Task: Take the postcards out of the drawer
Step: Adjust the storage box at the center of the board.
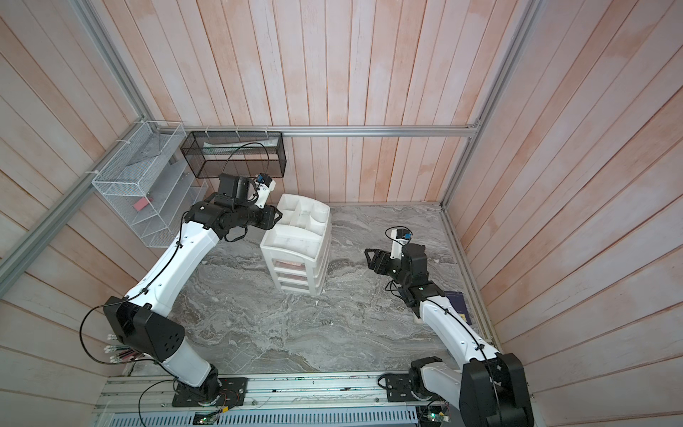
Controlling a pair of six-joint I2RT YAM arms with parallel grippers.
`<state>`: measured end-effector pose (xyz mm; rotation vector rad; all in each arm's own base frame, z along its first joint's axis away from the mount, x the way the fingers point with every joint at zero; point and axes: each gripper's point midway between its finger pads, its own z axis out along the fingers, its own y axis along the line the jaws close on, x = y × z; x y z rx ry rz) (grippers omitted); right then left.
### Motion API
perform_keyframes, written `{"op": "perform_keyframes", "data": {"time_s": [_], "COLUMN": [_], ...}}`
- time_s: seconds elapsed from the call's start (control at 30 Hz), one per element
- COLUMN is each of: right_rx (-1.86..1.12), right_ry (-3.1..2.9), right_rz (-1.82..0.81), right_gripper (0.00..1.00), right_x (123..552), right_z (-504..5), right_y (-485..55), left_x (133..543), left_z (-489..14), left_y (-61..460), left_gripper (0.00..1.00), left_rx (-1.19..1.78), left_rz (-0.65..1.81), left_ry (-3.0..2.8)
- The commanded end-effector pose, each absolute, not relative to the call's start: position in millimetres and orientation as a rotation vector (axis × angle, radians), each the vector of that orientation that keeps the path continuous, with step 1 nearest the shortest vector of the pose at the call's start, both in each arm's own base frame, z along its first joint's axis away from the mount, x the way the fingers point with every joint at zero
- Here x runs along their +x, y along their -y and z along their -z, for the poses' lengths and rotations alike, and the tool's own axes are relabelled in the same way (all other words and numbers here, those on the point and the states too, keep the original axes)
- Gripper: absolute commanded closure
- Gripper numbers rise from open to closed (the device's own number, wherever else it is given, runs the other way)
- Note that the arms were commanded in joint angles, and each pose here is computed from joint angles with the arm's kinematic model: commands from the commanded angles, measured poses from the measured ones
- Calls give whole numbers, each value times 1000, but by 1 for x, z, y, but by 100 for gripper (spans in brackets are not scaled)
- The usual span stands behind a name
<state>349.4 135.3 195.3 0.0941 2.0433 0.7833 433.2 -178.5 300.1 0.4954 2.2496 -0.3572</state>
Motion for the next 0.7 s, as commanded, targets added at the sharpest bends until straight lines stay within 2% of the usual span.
{"op": "perform_keyframes", "data": {"time_s": [0.0, 0.67], "right_rx": [56, 18], "right_ry": [-2013, -2026], "right_rz": [-836, -901], "right_gripper": [29, 29], "right_x": [353, 349], "right_z": [-213, -211], "right_y": [-146, -170], "left_x": [442, 448], "left_z": [-306, -276], "left_y": [179, 176], "left_gripper": [59, 77], "left_rx": [447, 432], "left_rz": [394, 364], "left_ry": [-2232, -2322]}}
